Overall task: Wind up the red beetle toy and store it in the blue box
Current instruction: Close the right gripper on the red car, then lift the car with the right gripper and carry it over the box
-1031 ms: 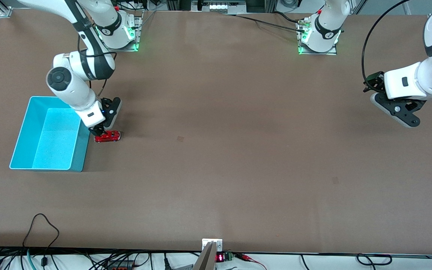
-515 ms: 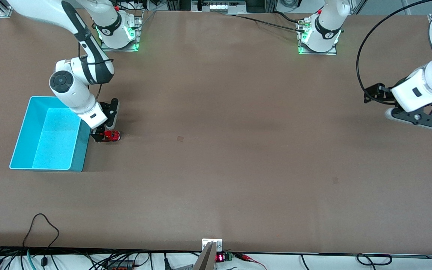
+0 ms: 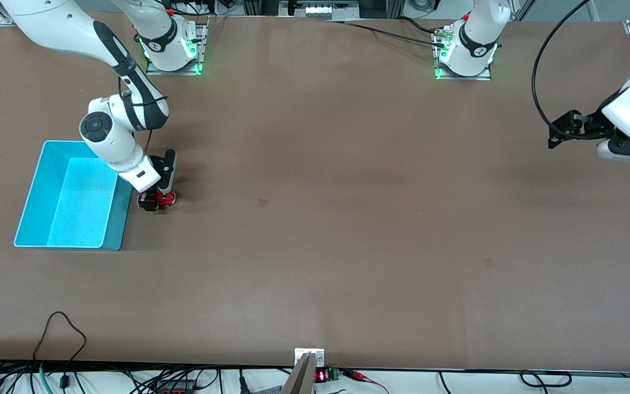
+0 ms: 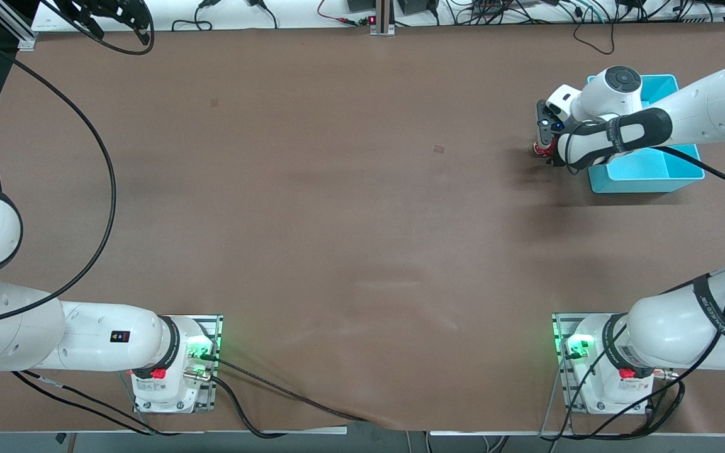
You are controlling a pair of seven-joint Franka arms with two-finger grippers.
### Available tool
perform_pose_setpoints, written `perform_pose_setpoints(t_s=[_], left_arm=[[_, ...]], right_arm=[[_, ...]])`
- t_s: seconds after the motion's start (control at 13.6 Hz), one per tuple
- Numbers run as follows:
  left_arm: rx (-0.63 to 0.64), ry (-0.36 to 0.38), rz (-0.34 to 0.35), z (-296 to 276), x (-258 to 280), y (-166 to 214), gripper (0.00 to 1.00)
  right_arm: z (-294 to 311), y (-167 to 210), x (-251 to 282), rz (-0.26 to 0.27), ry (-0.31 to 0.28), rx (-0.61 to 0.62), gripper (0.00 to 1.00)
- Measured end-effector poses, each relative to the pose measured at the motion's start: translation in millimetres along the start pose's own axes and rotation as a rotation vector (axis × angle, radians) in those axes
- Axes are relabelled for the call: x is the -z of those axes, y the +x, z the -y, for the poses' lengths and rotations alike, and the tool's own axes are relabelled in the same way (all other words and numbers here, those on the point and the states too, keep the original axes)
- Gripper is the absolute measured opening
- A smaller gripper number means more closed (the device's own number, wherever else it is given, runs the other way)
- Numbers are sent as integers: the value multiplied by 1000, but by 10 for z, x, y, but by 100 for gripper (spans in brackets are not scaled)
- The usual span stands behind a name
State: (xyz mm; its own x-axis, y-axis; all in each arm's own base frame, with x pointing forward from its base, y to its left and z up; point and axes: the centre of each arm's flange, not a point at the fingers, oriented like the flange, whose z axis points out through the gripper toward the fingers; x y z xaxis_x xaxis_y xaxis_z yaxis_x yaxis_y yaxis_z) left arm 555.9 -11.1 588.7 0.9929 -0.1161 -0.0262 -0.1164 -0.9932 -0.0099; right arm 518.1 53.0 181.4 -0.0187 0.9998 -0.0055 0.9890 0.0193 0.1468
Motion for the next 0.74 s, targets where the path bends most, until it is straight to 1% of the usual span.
perform_pose_setpoints(t_s=[0.15, 0.22, 0.37, 0.44, 0.59, 0.74], left_arm=[[2, -4, 3, -5, -10, -5, 100], [2, -6, 7, -7, -22, -7, 100], [3, -7, 10, -7, -34, -10, 100], [4, -7, 12, -6, -36, -11, 100], [6, -7, 13, 2, -38, -14, 100], [7, -7, 14, 6, -38, -15, 100]], right_arm=[[-24, -42, 11, 2, -5, -4, 60], [-43, -61, 24, 3, -10, -8, 49], [-74, -109, 41, 4, -16, -27, 48], [-101, -121, 60, 4, -22, -57, 48], [-193, -115, 169, 8, -36, -180, 48], [-364, -14, 465, 38, -10, -340, 48]])
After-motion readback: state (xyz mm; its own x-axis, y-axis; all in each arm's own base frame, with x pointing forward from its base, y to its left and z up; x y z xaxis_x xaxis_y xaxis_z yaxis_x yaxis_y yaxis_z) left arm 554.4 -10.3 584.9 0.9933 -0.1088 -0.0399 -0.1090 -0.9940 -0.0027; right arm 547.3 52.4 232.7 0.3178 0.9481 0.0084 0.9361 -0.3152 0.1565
